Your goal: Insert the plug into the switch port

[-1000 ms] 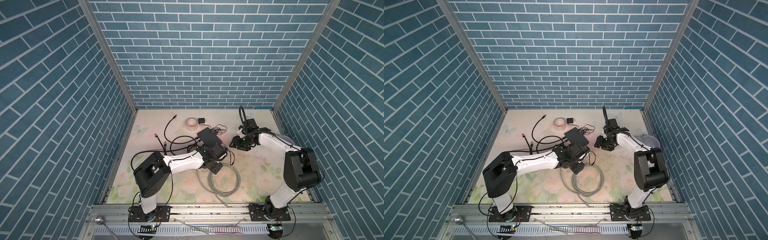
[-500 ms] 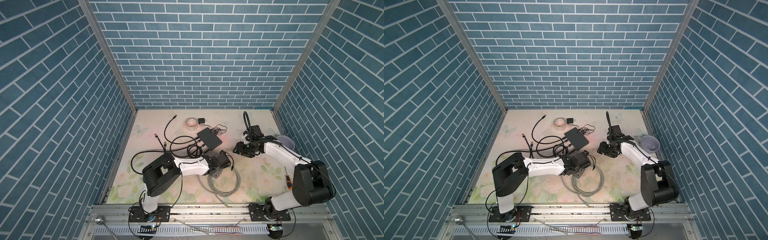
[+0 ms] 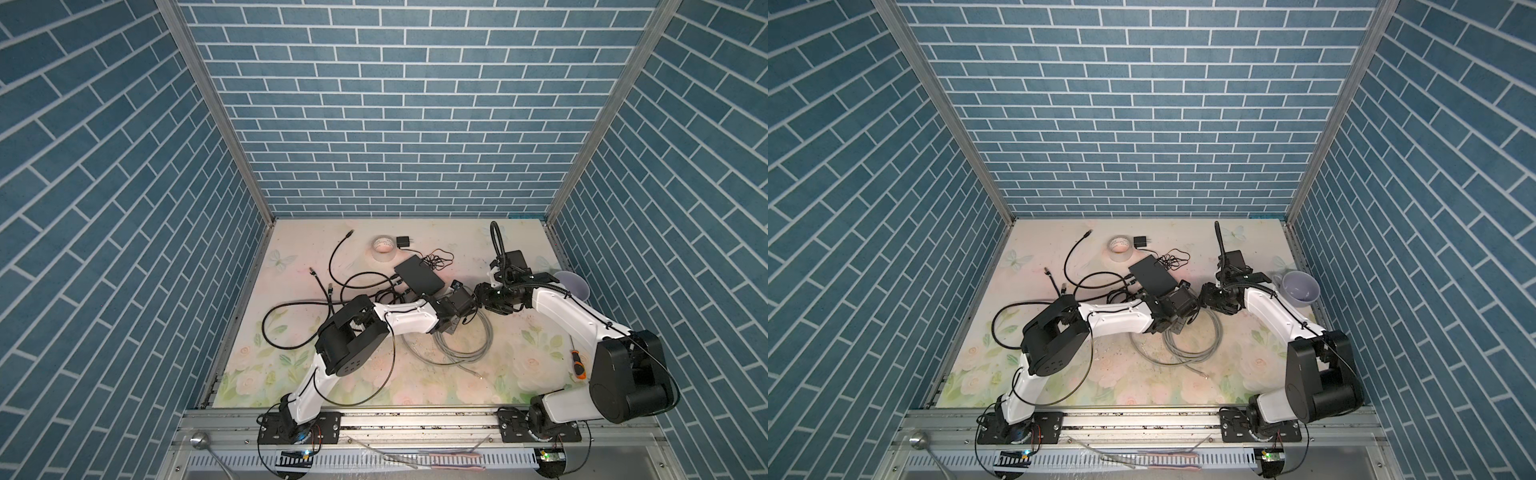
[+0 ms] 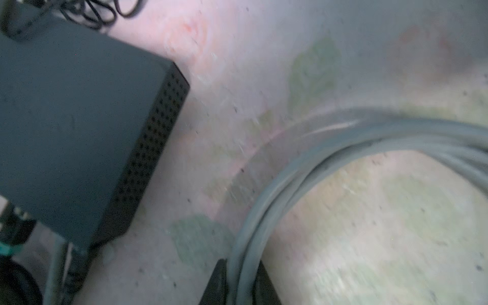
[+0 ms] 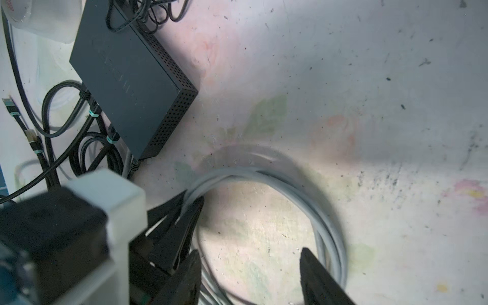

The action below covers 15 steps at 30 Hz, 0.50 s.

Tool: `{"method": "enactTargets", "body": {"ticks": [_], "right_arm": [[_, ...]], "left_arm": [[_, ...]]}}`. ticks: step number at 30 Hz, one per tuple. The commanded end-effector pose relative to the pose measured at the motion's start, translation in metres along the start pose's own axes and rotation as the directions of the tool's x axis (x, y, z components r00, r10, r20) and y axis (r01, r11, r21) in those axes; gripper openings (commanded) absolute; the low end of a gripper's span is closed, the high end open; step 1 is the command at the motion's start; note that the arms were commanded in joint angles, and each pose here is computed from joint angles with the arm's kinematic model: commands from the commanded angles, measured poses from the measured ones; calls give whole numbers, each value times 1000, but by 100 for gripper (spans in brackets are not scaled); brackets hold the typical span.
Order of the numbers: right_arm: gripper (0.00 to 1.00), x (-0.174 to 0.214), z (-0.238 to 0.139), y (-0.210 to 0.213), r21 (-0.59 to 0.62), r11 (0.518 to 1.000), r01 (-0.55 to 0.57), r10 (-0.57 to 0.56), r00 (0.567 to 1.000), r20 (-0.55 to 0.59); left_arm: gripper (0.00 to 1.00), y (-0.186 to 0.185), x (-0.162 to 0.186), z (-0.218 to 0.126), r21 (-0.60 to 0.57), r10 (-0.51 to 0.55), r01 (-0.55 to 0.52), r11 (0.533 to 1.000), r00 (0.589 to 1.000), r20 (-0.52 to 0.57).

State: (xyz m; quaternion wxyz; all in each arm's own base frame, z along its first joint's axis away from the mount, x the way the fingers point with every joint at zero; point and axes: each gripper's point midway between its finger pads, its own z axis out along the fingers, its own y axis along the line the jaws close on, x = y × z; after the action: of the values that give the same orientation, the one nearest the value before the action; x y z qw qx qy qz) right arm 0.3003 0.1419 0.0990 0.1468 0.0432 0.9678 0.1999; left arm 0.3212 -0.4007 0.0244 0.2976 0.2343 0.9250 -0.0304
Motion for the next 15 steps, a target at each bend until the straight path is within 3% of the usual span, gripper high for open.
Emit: {"method": "enactTargets", "body": {"ticks": [1, 3, 7, 10, 11, 12, 15], "right_arm": [[61, -9, -15, -2, 42, 999, -27, 25, 999, 41], [62, -12, -21, -9, 90, 996, -26, 21, 998, 54], [66, -15, -31, -14, 127, 992, -25, 13, 996, 91], [70, -16, -32, -14, 124, 992, -28, 15, 995, 101], [76, -15, -32, -14, 125, 992, -25, 12, 995, 102], [98, -15, -33, -16, 131, 991, -25, 11, 994, 107], [98, -13, -38, -22, 158, 987, -13, -7, 992, 128]], "left_arm": [[26, 17, -19, 7, -21, -54, 55, 998, 998, 43], [34, 12, -24, -4, 85, -36, 33, 996, 999, 36], [53, 17, -37, -61, 169, 46, -62, 984, 994, 95], [84, 32, -51, -99, 216, 33, -64, 974, 989, 146], [95, 39, -55, -112, 220, 22, -59, 974, 986, 165], [99, 48, -57, -120, 220, 13, -54, 974, 983, 182], [100, 84, -60, -138, 192, -26, -14, 981, 978, 205]]}}
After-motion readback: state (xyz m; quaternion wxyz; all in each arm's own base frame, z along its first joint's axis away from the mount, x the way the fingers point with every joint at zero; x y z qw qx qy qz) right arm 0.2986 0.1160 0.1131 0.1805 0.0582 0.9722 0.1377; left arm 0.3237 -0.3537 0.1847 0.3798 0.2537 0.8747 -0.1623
